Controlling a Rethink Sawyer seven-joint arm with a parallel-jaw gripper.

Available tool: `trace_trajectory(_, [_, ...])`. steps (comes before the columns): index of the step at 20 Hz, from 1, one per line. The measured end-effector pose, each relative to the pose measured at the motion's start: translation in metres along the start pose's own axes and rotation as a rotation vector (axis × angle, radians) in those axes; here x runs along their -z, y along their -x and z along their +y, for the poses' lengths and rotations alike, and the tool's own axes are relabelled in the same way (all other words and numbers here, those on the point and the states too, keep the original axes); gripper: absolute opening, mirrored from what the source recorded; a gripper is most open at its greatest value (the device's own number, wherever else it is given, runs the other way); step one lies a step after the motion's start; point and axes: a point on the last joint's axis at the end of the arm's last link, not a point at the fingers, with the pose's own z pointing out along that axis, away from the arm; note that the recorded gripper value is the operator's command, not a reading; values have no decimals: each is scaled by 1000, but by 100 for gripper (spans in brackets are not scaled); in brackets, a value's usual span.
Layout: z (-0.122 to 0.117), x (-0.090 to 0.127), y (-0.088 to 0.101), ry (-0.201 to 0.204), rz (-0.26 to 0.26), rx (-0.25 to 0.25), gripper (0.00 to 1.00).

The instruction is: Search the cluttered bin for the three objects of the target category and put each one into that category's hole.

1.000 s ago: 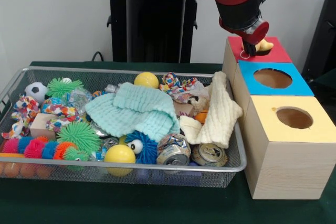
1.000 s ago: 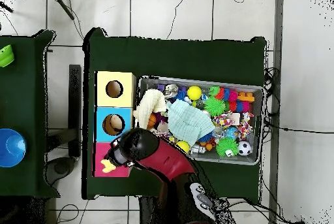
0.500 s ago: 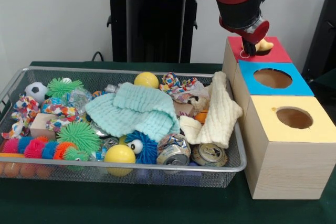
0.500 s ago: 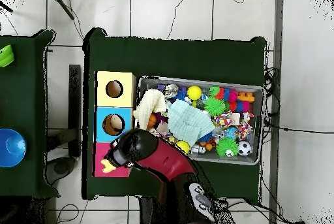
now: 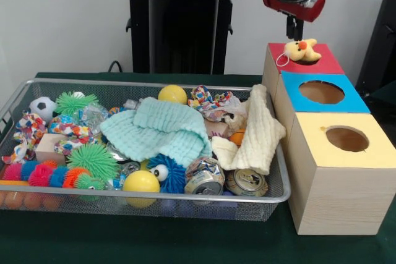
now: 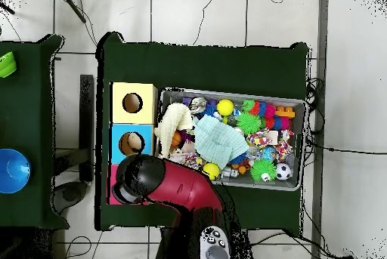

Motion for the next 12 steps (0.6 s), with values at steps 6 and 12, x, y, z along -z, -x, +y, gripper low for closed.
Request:
trace_trajectory(6, [-2, 29, 8, 1, -65, 14, 0])
trace_trajectory(12, [-6, 43, 17, 6, -104, 7, 0])
